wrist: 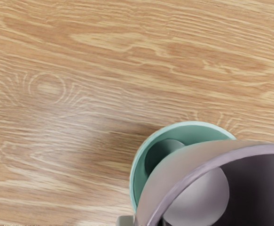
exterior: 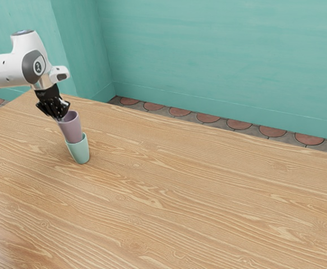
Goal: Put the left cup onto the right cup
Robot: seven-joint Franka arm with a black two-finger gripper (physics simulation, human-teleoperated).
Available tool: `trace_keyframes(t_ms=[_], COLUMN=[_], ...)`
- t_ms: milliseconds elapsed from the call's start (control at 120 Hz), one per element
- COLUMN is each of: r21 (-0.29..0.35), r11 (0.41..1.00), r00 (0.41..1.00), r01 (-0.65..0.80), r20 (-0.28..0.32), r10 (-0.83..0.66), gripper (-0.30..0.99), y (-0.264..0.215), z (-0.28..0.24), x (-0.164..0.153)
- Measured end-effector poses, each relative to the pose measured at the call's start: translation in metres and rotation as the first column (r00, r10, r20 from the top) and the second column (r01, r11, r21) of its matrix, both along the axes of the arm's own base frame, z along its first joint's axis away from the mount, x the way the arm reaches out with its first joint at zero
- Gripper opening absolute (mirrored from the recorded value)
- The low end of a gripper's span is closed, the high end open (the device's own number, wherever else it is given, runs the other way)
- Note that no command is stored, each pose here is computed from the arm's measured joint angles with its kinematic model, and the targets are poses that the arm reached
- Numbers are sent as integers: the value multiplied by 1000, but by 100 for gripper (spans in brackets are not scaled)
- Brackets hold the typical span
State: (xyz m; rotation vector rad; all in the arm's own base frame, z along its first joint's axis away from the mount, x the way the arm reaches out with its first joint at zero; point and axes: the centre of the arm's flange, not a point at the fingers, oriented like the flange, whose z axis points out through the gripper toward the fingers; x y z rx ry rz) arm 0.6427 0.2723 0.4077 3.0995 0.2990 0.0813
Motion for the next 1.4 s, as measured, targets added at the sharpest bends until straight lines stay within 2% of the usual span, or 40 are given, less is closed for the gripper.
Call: trace_keyframes(t_ms=[233, 442, 542, 658, 933, 1400], r21=[-2, -3, -3, -2, -1, -8], r11=[1000, 1000, 1000, 1000, 1000, 1000], r00=[1000, 1000, 1000, 1000, 1000, 1000], r01=[-4, -1, 0, 0, 6, 6], r20=[-6, -3, -1, 4, 12, 13], r10=[4, 1, 0, 0, -6, -6], gripper=[-9, 36, 48, 57, 66, 69], y=[0, -1, -1, 0, -4, -29], z=[-4, -3, -2, 1, 7, 48], x=[0, 1, 1, 0, 1, -11])
